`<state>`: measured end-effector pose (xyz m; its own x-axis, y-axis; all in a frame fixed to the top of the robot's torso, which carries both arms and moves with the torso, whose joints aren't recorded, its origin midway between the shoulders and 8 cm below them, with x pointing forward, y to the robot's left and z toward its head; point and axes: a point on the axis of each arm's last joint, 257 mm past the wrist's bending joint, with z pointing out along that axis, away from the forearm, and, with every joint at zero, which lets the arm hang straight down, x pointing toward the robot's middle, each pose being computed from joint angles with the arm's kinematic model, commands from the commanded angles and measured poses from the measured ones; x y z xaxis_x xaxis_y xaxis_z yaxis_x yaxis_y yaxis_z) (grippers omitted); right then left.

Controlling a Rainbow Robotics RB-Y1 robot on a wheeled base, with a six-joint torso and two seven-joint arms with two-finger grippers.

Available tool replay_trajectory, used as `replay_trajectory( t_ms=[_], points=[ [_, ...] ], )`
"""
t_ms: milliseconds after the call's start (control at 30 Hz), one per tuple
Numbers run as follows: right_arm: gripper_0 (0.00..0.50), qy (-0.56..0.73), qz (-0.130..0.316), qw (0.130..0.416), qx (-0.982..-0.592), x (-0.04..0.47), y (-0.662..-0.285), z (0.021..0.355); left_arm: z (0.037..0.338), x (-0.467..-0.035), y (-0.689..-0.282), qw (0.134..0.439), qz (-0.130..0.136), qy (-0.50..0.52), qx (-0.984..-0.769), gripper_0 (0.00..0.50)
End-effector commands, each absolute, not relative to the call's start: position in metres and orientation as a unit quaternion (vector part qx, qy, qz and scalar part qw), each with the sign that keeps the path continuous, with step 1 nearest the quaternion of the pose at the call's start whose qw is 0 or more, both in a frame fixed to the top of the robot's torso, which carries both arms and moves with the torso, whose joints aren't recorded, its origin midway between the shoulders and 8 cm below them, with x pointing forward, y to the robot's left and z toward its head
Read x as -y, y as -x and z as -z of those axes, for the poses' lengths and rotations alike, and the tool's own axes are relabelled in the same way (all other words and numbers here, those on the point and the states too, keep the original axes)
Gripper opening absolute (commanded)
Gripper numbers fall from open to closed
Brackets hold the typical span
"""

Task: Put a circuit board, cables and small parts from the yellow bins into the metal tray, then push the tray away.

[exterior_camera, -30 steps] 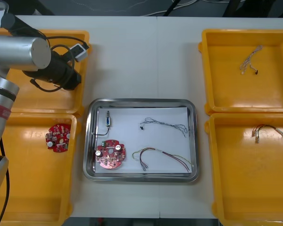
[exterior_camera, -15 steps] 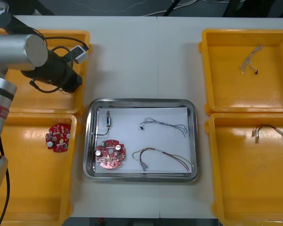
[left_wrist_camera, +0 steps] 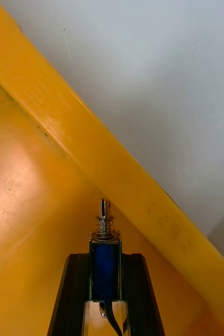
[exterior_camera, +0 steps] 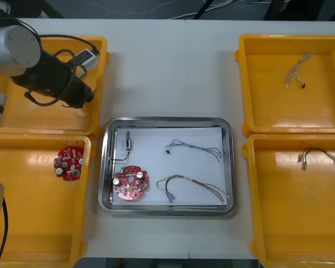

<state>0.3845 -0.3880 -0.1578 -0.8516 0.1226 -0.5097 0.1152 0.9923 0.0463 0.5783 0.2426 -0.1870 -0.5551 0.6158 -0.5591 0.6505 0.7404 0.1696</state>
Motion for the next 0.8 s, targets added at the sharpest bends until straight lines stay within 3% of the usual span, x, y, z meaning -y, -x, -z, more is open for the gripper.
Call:
replay_trajectory(
  t_ms=[33,300,600,800],
  points=[
    [0.5,-0.067,0.002,0.275,-0.959,0.392,-0.374,0.158,0.156,-0.273,-0.576,0.319,0.019,-0.316,-0.893,0.0],
    [0.5,-0.056,0.002,0.268,-0.962,0.386,-0.365,0.167,0.137,-0.302,-0.558,0.306,-0.009,-0.315,-0.898,0.0],
    [0.5,-0.042,0.006,0.266,-0.963,0.38,-0.358,0.172,0.122,-0.317,-0.531,0.283,-0.001,-0.284,-0.916,0.0],
    [0.5,-0.038,0.01,0.262,-0.964,0.379,-0.358,0.175,0.11,-0.318,-0.51,0.277,-0.02,-0.252,-0.927,0.0]
  ],
)
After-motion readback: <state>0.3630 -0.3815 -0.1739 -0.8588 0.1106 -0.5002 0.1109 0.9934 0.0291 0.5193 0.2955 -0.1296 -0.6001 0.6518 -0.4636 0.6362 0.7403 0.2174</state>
